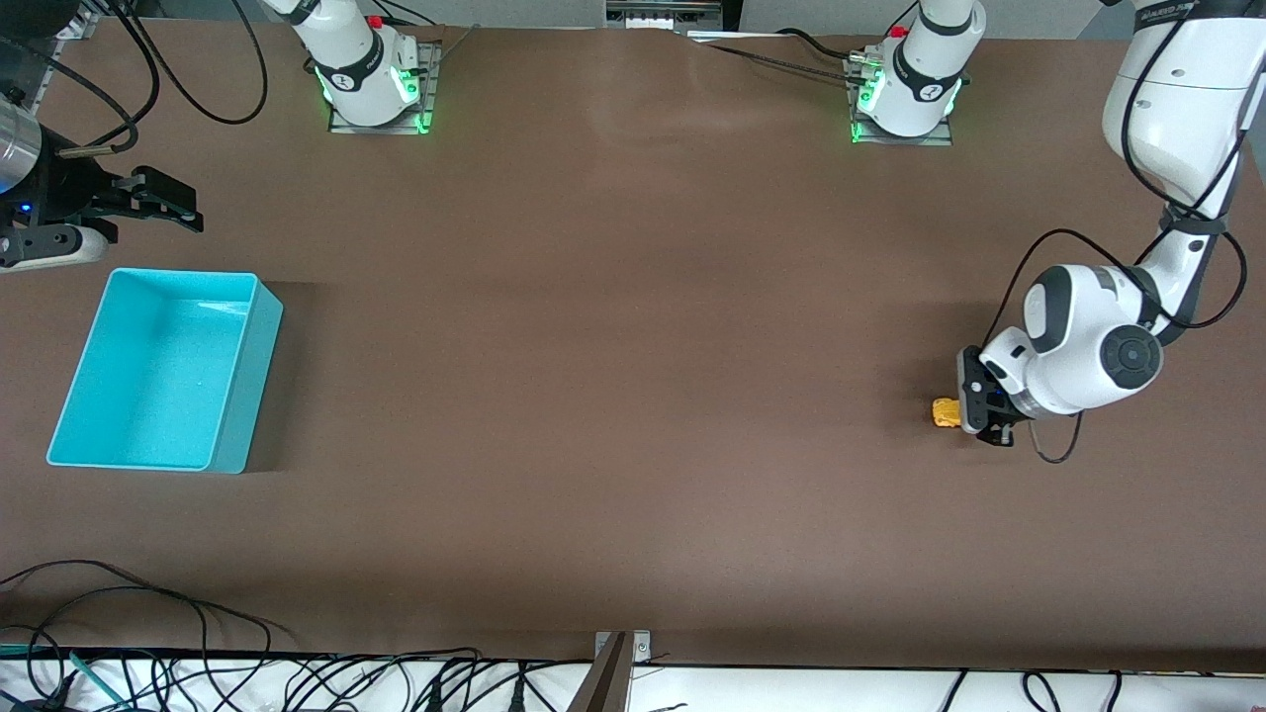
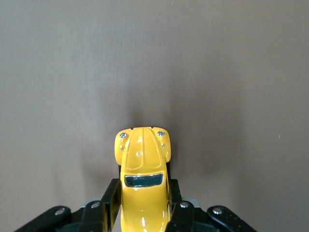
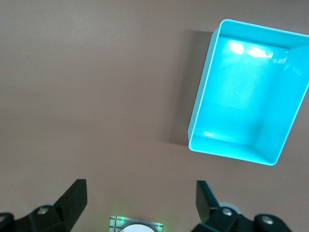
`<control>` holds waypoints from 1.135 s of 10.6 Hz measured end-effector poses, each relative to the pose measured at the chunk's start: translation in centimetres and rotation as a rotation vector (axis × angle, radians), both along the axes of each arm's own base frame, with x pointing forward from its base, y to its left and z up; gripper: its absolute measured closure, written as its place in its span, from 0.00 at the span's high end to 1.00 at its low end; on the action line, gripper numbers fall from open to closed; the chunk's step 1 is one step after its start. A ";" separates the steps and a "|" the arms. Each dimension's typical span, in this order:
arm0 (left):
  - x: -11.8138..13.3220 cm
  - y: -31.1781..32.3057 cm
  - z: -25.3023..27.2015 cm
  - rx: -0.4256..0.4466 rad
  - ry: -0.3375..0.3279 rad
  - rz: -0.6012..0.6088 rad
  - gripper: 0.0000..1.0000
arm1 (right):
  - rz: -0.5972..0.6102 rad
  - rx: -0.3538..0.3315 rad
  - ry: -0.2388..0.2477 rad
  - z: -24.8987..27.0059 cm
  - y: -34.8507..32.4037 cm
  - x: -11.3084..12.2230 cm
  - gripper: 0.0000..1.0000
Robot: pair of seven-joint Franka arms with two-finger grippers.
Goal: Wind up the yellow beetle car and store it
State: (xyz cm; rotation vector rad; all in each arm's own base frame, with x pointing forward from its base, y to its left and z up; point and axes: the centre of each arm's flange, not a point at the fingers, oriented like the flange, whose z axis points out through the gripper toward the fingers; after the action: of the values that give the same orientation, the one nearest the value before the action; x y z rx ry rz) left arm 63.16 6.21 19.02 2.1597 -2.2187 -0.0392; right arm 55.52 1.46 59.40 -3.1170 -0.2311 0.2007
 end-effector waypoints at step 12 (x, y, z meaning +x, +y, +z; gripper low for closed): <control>-0.3 7.6 0.1 0.000 -0.019 -0.075 0.44 | 0.000 0.000 0.000 0.0 0.0 0.0 1.00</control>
State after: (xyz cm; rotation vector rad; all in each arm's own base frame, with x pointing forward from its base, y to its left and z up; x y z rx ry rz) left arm 62.87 13.83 19.09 2.0845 -2.3100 -0.0212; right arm 55.52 1.41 59.40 -3.1170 -0.2306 0.2009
